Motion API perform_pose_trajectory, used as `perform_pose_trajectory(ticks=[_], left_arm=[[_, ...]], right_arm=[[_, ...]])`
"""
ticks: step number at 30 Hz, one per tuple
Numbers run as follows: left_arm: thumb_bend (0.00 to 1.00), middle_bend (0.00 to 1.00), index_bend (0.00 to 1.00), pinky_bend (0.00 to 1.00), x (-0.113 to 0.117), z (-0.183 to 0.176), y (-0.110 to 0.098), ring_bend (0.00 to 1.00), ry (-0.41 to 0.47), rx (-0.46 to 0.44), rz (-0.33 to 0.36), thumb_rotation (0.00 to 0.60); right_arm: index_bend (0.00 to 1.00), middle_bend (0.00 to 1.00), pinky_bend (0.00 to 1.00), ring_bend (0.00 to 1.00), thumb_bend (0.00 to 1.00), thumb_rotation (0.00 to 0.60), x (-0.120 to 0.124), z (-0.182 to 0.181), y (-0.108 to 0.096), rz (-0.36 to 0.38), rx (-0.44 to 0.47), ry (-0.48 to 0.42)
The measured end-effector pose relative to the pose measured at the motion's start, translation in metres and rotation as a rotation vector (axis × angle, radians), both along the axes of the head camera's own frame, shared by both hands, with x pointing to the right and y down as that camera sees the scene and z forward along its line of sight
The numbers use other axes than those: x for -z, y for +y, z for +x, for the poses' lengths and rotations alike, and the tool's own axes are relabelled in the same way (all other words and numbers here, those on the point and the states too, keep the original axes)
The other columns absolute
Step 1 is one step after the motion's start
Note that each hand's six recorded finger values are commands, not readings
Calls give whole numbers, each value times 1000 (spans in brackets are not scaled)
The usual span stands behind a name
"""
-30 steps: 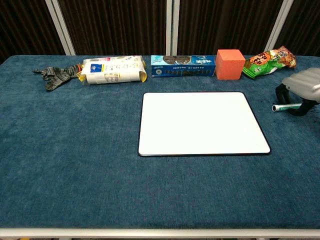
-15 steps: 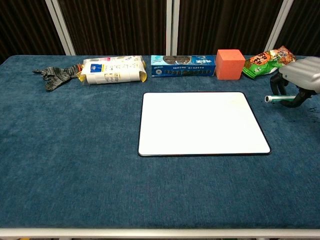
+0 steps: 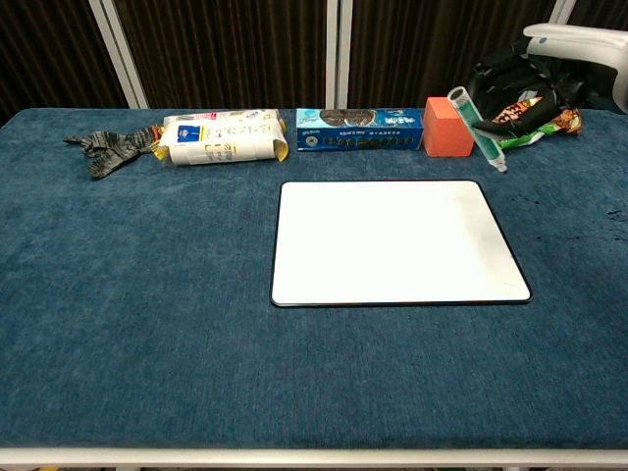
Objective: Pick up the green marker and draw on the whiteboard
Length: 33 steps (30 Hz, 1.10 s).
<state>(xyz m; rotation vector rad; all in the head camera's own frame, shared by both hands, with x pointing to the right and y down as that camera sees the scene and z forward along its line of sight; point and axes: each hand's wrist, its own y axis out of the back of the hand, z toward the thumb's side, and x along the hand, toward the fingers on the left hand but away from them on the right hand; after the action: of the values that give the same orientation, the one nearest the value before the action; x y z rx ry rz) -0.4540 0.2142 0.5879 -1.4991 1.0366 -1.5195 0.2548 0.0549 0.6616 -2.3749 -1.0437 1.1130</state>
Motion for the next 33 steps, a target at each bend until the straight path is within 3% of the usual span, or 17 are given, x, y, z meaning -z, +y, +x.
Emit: perform_pose_trajectory(ticks=[6,12,18,33], left_arm=[[0,121,124,0,1,1,1,0,2,-4,-3,600],[0,121,125,0,8,2,0,0,2,-11,5,600],[0,121,125,0,9,4,0,0,8,-13,13,600],[0,121,125,0,-1,1,1,0,28,-6,6,600]], right_arm=[[718,562,298,359,423,600,-6,-40,-2,-108,-82,-241],[718,563,299,359,425,600,-33,-79,3,-164,-128,-346],[718,563,299,359,426,600,-59,-99,6,-179,-175,-380],[718,563,298,359,437,600,-96,-121,14,-176,-234,-376]])
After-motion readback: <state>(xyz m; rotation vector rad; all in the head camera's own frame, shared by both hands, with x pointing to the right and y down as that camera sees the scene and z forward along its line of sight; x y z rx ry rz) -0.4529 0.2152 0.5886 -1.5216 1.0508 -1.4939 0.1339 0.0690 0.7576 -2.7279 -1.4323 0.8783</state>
